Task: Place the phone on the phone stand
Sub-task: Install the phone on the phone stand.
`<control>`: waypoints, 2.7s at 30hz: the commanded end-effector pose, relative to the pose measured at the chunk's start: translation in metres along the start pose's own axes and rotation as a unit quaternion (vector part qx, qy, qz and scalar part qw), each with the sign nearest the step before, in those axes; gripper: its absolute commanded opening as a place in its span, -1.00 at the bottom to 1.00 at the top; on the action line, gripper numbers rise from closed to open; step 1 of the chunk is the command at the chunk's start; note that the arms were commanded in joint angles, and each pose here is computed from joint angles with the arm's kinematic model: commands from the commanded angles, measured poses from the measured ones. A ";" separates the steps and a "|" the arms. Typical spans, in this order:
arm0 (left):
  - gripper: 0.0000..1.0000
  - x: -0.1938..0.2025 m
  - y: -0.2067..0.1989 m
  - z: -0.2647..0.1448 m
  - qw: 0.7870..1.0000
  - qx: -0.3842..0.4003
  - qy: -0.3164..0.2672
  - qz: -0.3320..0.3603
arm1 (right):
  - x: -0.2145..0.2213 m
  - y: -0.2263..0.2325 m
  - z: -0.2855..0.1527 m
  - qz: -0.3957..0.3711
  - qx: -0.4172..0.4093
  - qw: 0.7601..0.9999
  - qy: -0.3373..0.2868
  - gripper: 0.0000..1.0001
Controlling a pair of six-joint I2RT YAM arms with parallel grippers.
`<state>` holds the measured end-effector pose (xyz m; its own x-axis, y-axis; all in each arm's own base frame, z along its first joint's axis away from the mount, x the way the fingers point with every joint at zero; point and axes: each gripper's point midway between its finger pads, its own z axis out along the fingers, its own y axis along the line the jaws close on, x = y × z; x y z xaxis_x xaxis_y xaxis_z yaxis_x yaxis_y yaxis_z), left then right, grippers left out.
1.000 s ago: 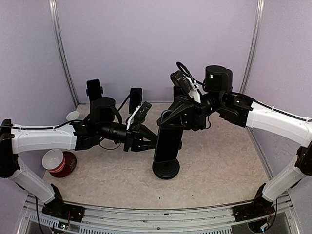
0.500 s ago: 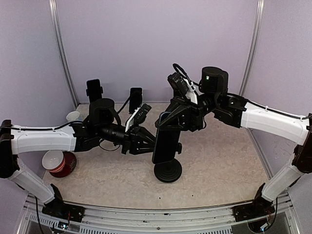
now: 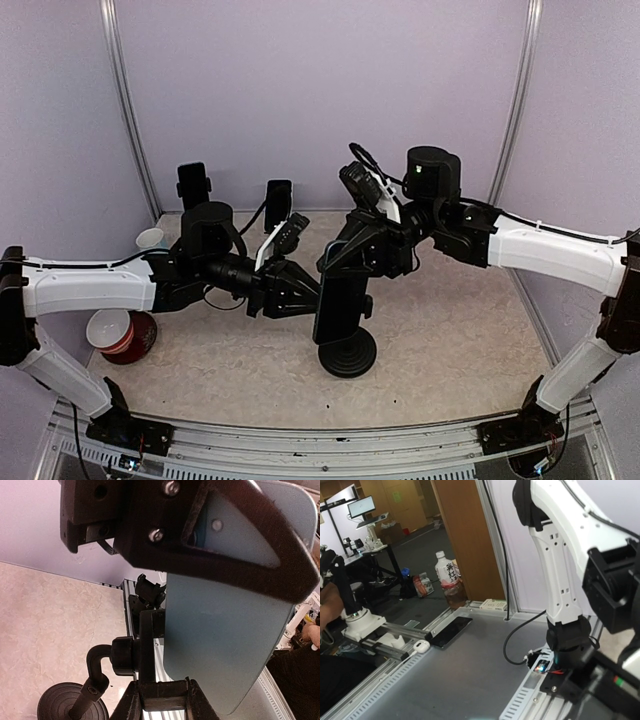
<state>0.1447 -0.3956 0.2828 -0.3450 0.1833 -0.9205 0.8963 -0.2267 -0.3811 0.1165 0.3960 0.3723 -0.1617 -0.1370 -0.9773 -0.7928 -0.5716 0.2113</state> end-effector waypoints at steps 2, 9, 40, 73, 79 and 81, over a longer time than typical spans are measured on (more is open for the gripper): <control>-1.00 -0.029 -0.027 -0.006 0.996 0.031 -0.037 0.073 | 0.003 0.002 -0.002 -0.015 -0.012 1.000 -0.004 -1.00; -1.00 -0.030 -0.028 -0.008 0.996 0.030 -0.040 0.077 | 0.009 -0.001 -0.005 -0.009 -0.008 1.000 -0.005 -1.00; -1.00 -0.037 -0.024 -0.014 0.995 0.012 -0.050 0.082 | 0.033 -0.013 -0.006 0.029 0.000 1.000 -0.010 -1.00; -1.00 -0.041 -0.020 -0.020 0.995 0.000 -0.054 0.085 | 0.066 -0.049 -0.047 0.093 0.103 0.990 0.007 -1.00; -1.00 -0.044 -0.020 -0.024 0.994 -0.004 -0.056 0.091 | 0.075 -0.049 -0.053 0.106 0.098 0.989 0.012 -1.00; -1.00 -0.046 -0.020 -0.027 0.994 -0.008 -0.058 0.094 | 0.077 -0.051 -0.054 0.110 0.101 0.989 0.013 -1.00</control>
<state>0.1690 -0.3917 0.2719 -0.3705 0.1697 -0.9132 0.9174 -0.0871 -0.3884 0.1566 0.3947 0.3125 -0.1937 -0.1633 -0.9674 -0.8707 -0.4257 0.2462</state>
